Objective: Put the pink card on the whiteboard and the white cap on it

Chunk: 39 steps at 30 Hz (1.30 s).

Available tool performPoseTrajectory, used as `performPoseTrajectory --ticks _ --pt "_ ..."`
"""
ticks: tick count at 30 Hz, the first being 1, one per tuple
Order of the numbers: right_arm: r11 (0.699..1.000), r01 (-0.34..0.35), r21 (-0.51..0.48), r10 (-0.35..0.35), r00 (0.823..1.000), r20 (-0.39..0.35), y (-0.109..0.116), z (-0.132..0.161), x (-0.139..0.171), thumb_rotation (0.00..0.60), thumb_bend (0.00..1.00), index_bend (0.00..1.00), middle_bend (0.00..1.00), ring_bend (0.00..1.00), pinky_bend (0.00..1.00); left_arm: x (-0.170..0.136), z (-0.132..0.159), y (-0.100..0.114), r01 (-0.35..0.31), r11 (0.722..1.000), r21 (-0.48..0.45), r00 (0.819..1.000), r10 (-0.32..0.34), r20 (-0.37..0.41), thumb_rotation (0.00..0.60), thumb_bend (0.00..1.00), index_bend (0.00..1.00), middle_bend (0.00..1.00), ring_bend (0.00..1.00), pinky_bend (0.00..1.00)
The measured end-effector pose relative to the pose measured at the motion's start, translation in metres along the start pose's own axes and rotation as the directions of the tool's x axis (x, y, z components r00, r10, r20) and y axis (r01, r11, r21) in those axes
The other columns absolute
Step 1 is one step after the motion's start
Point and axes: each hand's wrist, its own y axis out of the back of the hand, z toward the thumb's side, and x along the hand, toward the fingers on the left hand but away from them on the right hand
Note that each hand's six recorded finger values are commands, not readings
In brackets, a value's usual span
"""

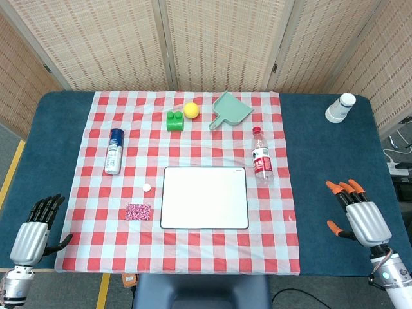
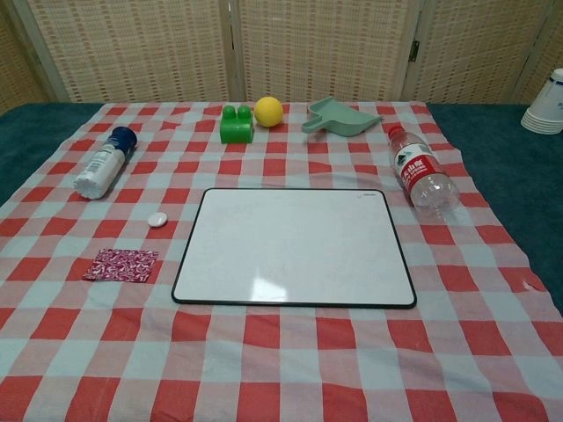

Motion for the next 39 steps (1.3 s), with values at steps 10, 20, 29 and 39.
performPoseTrajectory --ticks 10,20,29,39 --pt "1.0 -0.027 0.007 0.027 1.0 -0.001 -0.009 0.001 -0.007 0.6 0.21 0.02 0.14 0.0 0.07 0.016 0.022 0.006 -0.006 0.999 0.04 0.998 0.004 0.056 0.6 0.26 0.0 0.14 0.39 0.54" --pt "1.0 -0.012 0.005 0.012 1.0 -0.005 -0.006 0.003 -0.004 0.6 0.21 0.02 0.14 0.0 0.07 0.046 0.094 0.003 0.013 0.991 0.13 0.991 -0.03 0.131 0.6 0.26 0.09 0.77 0.89 0.87" --pt "1.0 -0.01 -0.005 0.01 1.0 -0.018 -0.004 0.003 -0.002 0.6 0.21 0.02 0.14 0.0 0.07 0.066 0.148 -0.014 0.144 0.959 0.242 0.986 -0.159 0.042 0.6 0.25 0.17 0.95 1.0 0.97" --pt "1.0 -0.001 -0.017 0.001 1.0 -0.021 0.0 0.002 -0.001 0.6 0.21 0.02 0.14 0.0 0.07 0.082 0.197 -0.04 0.229 0.927 0.297 0.97 -0.241 0.005 0.6 0.24 0.21 0.99 1.0 1.0"
